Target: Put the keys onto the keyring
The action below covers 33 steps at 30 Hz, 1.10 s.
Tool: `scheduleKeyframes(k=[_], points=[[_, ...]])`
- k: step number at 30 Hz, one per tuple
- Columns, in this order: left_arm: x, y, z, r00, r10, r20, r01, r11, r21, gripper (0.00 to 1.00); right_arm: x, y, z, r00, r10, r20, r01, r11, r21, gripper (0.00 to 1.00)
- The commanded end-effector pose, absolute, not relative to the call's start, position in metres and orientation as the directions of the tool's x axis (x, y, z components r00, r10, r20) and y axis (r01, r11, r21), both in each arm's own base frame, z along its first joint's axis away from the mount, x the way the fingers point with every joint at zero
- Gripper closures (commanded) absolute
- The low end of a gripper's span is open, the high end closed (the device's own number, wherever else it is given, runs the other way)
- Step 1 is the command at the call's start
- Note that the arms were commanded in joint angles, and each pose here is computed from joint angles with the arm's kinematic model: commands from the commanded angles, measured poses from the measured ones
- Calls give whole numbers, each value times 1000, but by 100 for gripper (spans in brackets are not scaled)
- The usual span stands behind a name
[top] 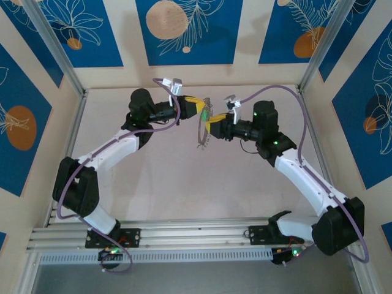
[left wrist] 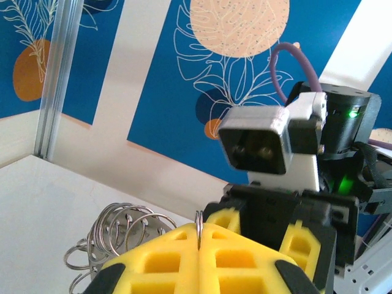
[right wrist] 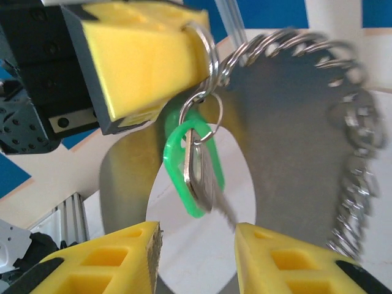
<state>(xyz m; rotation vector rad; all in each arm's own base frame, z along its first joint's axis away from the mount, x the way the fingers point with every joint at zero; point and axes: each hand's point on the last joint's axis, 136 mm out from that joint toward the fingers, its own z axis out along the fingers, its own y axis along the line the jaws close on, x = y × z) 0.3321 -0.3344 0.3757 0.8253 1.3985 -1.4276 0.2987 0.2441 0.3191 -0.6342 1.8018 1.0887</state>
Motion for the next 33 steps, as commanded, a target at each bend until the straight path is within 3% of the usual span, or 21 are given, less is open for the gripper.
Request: scheduleKeyframes(k=[1, 6, 17, 33], points=[[321, -329, 411, -229, -243, -942, 963, 85, -256, 100, 286, 230, 325, -487, 57, -872, -756, 473, 453, 62], [327, -328, 415, -232, -282, -931, 959, 96, -268, 100, 293, 211, 354, -461, 179, -869, -729, 482, 486, 62], [329, -317, 421, -220, -401, -890, 952, 111, -285, 100, 330, 216, 418, -467, 375, -801, -743, 325, 586, 62], [339, -315, 424, -252, -460, -851, 938, 101, -333, 100, 333, 251, 423, -457, 358, -814, -798, 240, 553, 62]])
